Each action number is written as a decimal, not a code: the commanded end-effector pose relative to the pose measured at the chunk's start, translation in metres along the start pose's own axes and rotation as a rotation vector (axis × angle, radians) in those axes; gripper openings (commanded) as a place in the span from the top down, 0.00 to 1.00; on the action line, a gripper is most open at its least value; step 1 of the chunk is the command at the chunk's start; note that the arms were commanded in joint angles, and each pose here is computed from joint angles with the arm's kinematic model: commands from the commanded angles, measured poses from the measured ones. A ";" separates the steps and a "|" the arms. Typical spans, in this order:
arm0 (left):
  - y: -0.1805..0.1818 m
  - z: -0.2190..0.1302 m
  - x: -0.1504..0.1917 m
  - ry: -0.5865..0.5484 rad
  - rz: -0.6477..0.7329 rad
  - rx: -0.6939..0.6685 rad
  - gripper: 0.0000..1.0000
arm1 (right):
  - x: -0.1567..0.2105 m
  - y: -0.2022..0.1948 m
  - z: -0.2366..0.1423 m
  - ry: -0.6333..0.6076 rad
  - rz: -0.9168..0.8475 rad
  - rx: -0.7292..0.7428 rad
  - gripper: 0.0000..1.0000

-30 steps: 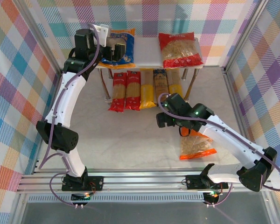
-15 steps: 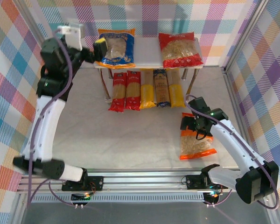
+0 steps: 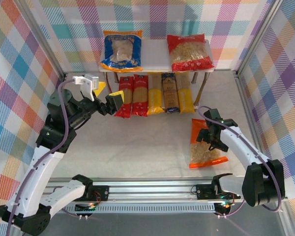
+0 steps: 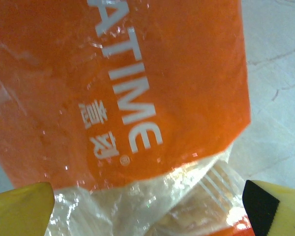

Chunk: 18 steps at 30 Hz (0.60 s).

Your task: Place and organize the pasta boxes and bags onto the shelf

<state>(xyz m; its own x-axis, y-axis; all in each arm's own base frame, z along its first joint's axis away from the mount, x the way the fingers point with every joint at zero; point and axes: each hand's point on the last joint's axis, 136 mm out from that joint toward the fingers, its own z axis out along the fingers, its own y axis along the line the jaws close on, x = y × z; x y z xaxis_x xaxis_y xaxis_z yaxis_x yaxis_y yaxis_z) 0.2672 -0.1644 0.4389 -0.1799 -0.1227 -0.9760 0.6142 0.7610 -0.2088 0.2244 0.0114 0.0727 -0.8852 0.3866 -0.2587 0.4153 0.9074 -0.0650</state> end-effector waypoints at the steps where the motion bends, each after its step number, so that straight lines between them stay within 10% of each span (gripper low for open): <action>1: -0.009 -0.011 -0.009 -0.024 0.003 0.023 0.03 | -0.011 0.009 0.010 -0.002 -0.023 -0.009 0.01; 18: -0.009 0.000 -0.025 -0.067 -0.003 0.035 0.02 | 0.051 0.059 0.044 0.342 -0.213 -0.192 0.02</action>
<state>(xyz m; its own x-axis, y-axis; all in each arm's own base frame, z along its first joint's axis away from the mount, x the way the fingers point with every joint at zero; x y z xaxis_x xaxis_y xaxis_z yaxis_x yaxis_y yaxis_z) 0.2703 -0.1657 0.4369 -0.1939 -0.1212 -0.9735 0.6112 0.7613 -0.2165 0.2481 0.0511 0.0354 -0.9609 0.2635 -0.0844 0.2620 0.9646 0.0286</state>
